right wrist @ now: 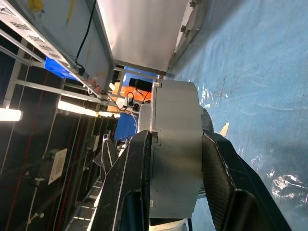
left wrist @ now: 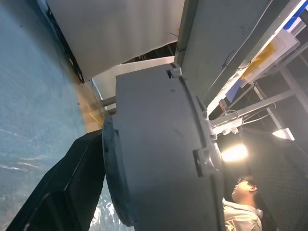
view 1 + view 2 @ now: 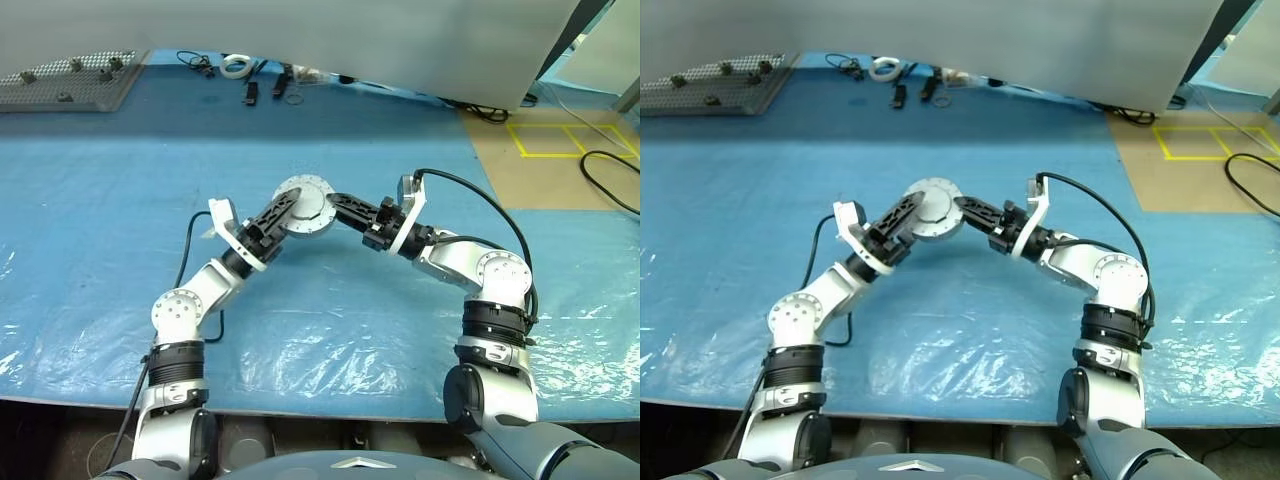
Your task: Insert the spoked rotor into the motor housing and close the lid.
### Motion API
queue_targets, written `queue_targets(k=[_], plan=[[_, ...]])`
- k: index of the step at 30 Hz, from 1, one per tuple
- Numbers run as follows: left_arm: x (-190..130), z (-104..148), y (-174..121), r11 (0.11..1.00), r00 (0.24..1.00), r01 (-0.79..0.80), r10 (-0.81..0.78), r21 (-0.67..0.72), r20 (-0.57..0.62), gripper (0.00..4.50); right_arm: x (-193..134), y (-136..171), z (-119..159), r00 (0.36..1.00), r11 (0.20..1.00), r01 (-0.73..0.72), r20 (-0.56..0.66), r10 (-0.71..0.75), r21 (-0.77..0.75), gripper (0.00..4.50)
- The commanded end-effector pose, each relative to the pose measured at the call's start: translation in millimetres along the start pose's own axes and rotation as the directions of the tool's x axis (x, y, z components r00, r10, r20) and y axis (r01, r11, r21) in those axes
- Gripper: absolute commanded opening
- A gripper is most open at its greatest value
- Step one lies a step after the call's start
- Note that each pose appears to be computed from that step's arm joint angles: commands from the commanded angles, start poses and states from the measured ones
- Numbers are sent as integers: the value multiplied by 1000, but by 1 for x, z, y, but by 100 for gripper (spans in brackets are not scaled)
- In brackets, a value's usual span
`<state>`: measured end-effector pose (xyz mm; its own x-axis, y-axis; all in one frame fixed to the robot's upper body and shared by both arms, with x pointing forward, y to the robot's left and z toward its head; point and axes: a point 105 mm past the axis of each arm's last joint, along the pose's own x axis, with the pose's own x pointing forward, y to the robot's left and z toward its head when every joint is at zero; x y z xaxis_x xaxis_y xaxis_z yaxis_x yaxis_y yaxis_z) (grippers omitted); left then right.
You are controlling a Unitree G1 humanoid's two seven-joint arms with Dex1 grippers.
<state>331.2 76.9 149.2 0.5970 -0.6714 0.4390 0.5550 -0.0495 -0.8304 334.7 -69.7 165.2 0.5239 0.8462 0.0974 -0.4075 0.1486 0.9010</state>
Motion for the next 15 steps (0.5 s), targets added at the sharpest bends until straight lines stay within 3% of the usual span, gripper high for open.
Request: queue_targets(k=[1, 8, 11, 15], plan=[[8, -5, -3, 1000, 1000, 22, -22, 4, -18, 447, -1, 24, 5, 995, 994, -100, 22, 101, -43, 118], [6, -5, 7, 1000, 1000, -16, 16, -1, -16, 447, -1, 23, 4, 995, 995, -95, 25, 96, -43, 118], [7, -3, 12, 999, 999, -35, 35, 3, -3, 390, -1, 22, 4, 995, 995, -90, 26, 91, -43, 118], [9, -5, 9, 1000, 1000, -11, 11, -4, -10, 267, -1, 21, 4, 996, 995, -89, 25, 90, -42, 118]])
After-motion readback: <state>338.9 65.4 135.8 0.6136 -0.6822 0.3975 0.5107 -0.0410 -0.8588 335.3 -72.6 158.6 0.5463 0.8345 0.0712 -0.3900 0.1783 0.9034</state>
